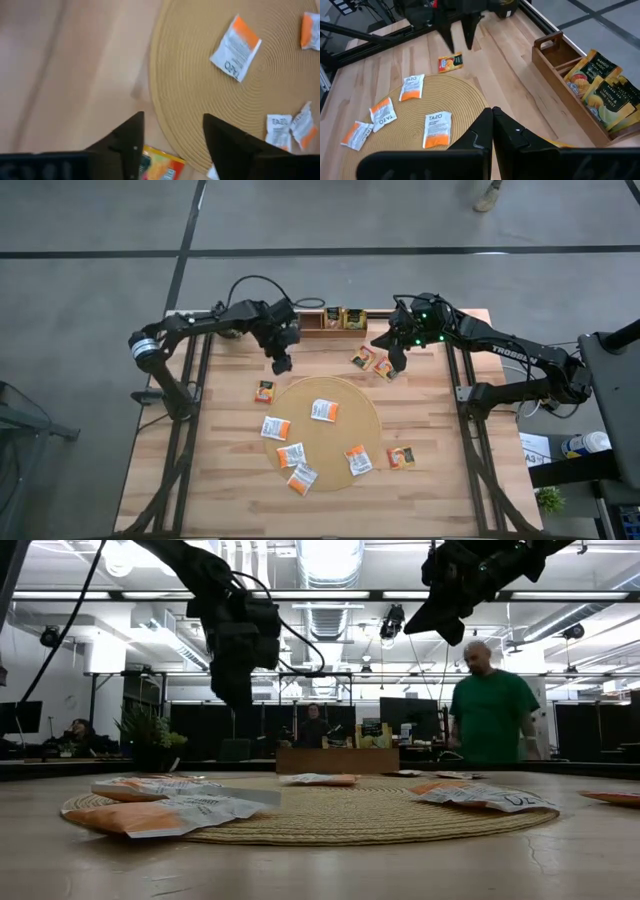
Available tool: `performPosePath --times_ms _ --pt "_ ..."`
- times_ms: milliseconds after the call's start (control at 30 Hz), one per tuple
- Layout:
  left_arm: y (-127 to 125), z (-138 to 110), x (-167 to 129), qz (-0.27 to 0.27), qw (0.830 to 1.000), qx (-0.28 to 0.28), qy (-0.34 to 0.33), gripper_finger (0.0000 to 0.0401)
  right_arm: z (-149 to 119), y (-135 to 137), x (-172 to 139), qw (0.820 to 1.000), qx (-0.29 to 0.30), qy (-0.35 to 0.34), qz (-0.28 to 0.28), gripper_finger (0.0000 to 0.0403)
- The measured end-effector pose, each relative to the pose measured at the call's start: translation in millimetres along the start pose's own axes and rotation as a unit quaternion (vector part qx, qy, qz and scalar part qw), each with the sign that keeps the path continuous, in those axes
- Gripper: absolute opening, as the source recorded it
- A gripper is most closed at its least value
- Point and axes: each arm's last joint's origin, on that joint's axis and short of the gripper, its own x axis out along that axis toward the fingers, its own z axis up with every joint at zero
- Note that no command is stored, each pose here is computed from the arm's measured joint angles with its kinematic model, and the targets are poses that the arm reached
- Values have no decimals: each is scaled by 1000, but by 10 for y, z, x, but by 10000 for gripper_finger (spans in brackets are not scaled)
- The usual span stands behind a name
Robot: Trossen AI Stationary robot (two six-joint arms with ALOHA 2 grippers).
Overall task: Pick & Place Tea
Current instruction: Put the red tea bag into the middle section of the wooden organizer
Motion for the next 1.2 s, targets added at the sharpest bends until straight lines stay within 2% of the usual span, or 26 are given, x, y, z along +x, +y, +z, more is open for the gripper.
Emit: performPosePath --times_ms 100,200,300,467,633,800,933,1000,1200 --pt "-45 -74 57 -5 999 -13 31 234 0 0 0 1000 0 0 0 9" --pt "-88 -161 75 12 997 -21 77 249 1 1 0 1000 1 0 1 9" --pt "-95 -240 61 45 992 -29 118 249 1 1 0 1000 1 0 1 9" --pt "-81 -333 60 57 991 -29 115 242 1 2 0 1000 1 0 1 9" --pt "-35 -558 158 69 989 -37 124 236 -2 32 10 1000 0 1 7 9" --pt "-1 -785 284 83 991 -19 106 236 -9 83 27 1000 -8 4 16 9" --pt "29 -938 318 137 986 -7 93 235 -14 123 39 1000 -11 6 23 9" --pt "30 -976 301 154 986 -1 69 235 -16 137 43 1000 -11 7 25 9" --pt "36 -1110 345 162 986 23 -1 235 -20 153 52 1000 -10 8 18 9"
